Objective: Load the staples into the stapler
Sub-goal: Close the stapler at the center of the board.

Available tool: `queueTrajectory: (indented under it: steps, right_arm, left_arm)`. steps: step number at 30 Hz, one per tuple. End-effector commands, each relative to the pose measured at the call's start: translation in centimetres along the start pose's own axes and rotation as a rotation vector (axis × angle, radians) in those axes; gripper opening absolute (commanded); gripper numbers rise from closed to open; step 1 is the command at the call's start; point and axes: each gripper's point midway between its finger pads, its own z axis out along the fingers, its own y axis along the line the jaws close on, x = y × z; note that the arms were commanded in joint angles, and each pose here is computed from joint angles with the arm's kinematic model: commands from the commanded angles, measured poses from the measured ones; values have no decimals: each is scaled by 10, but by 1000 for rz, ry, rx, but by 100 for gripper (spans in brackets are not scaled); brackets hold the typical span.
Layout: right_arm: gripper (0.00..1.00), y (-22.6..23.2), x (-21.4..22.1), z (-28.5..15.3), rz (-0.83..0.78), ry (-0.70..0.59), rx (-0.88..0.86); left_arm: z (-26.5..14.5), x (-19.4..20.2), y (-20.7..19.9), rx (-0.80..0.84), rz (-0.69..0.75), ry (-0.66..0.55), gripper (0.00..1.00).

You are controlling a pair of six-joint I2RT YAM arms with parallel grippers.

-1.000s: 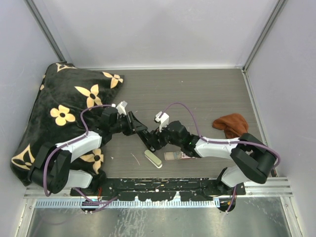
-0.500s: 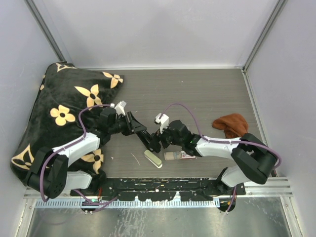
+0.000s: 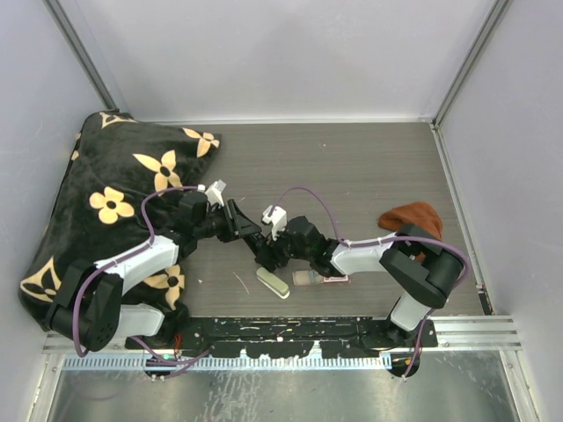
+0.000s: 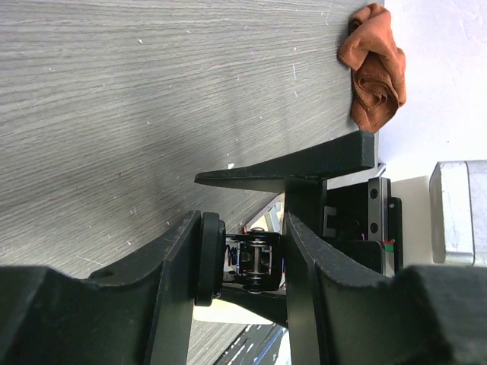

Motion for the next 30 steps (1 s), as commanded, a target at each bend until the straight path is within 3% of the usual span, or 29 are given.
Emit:
queueTrajectory:
  steps: [1,3,7,11,14,16,22,30]
  right_arm:
    - [76,2,-38,11,-45,-118,-2]
    - [69,3,-37,13,-47,-118,-9]
    - [43,4,-36,10,-51,-130,-7]
    - [19,4,-39,7,-57,-146,-6]
    - [14,4,-40,6,-53,-150,-7]
    - [14,5,-41,6,-51,-154,-9]
    - [13,6,-42,6,-48,-159,-15]
    - [13,10,-45,4,-44,-168,-33]
  left_arm:
    - [0,-14,-26,99,34,-11,0]
    - [0,-15,-26,101,33,-11,0]
    - [-1,-14,-24,93,34,-9,0]
    - [0,-7,-17,70,33,16,41]
    - [0,-2,-13,67,28,32,59]
    - [-1,2,-11,70,27,44,65]
    - [-5,12,-8,69,21,66,70]
    - [-1,13,-5,75,8,73,48]
